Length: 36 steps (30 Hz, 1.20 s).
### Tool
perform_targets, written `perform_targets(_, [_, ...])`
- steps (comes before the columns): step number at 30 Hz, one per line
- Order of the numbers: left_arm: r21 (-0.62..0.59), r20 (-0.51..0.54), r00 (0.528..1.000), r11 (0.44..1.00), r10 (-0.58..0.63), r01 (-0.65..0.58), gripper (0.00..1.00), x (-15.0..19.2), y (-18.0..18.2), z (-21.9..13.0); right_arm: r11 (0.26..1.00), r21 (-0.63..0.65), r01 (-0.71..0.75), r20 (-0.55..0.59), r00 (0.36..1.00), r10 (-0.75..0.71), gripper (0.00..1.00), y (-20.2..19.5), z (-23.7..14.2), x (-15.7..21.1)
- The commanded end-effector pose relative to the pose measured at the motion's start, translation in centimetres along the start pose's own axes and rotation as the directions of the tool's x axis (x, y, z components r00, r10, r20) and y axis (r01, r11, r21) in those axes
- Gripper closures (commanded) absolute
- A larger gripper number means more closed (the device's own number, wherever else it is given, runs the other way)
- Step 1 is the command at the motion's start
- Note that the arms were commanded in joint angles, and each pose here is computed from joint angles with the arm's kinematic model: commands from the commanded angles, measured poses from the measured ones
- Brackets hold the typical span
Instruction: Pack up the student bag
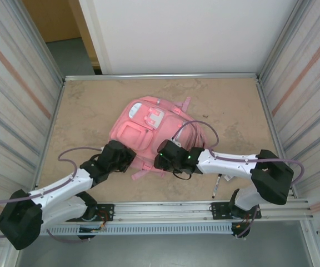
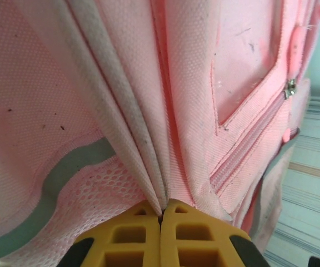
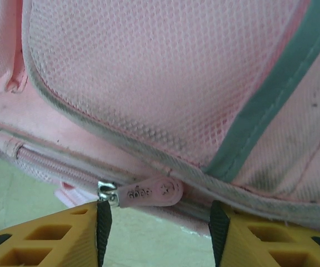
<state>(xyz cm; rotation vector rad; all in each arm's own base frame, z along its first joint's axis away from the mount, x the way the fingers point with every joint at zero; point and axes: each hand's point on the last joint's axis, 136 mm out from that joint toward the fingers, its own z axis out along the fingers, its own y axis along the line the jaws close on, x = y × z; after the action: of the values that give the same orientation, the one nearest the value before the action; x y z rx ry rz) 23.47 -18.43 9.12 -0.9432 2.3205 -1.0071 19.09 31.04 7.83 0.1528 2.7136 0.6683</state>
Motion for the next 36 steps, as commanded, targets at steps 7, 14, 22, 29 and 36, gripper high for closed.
perform_targets(7, [-0.019,-0.024,1.0,1.0,-0.015,0.014,1.0,0.7,0.6,0.0,0.995,-0.099,-0.016,0.036,0.999,0.02,0.58,1.7,1.4,-1.4])
perform_targets(14, [-0.023,-0.06,0.998,1.0,-0.012,0.01,1.0,1.4,0.2,0.7,0.982,-0.184,-0.046,0.047,0.997,0.056,0.59,2.4,1.0,-1.9])
perform_targets(22, [-0.032,-0.06,0.998,0.999,-0.002,0.0,1.0,1.6,0.0,0.6,0.987,-0.159,-0.019,0.126,0.991,0.04,0.62,1.3,1.8,-3.0])
perform_targets(29, [-0.028,-0.059,0.998,1.0,-0.008,0.006,1.0,1.7,-0.3,0.6,0.984,-0.047,-0.174,0.172,0.969,0.179,0.64,-2.7,2.3,-3.1])
perform_targets(36, [-0.004,-0.091,0.996,1.0,-0.016,0.016,1.0,3.2,-1.3,1.0,0.992,-0.011,-0.123,0.3,0.946,0.121,0.7,-2.9,2.3,-5.1])
